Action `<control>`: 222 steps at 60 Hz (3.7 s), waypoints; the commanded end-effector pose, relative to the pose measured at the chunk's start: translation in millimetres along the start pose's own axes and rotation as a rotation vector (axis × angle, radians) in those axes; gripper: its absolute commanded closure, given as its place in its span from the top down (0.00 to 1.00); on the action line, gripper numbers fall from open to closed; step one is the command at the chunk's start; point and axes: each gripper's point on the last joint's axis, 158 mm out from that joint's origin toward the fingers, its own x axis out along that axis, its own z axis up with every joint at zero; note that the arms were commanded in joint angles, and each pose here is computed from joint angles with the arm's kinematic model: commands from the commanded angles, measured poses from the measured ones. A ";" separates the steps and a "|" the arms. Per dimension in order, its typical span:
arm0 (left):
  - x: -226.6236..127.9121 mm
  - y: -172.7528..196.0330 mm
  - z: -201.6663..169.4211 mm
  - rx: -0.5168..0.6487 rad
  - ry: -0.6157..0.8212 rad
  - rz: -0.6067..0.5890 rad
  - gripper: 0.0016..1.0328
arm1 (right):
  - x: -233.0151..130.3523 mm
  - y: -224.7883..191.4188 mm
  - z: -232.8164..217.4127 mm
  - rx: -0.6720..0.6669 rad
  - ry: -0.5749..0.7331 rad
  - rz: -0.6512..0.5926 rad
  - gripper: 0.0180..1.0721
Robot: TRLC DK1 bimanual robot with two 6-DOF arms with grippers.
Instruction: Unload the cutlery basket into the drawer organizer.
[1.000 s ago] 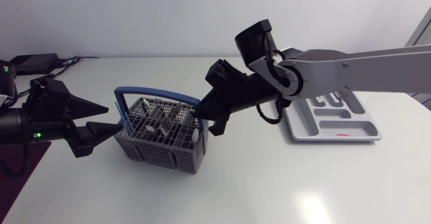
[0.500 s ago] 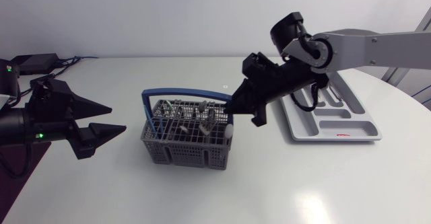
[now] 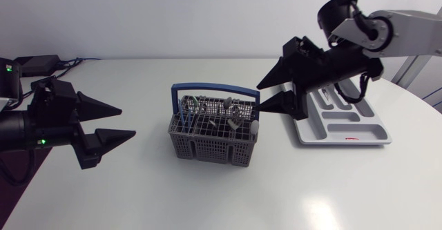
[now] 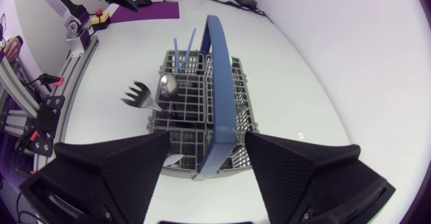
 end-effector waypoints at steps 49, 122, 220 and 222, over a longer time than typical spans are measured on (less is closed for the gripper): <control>97.0 1.2 37.5 -0.048 -0.042 -0.117 0.57 | -55.0 98.5 -32.1 0.262 -0.011 -0.212 0.86; 140.8 4.9 43.5 -0.242 0.053 -0.072 0.08 | -47.4 137.0 -52.4 0.272 0.016 -0.213 0.86; 15.2 -86.6 177.2 -0.223 -0.093 -0.323 0.07 | -27.9 144.2 72.7 0.160 -0.103 -0.112 0.86; 18.3 -88.6 174.7 -0.227 -0.090 -0.337 0.07 | -23.7 143.5 75.3 0.164 -0.102 -0.105 0.86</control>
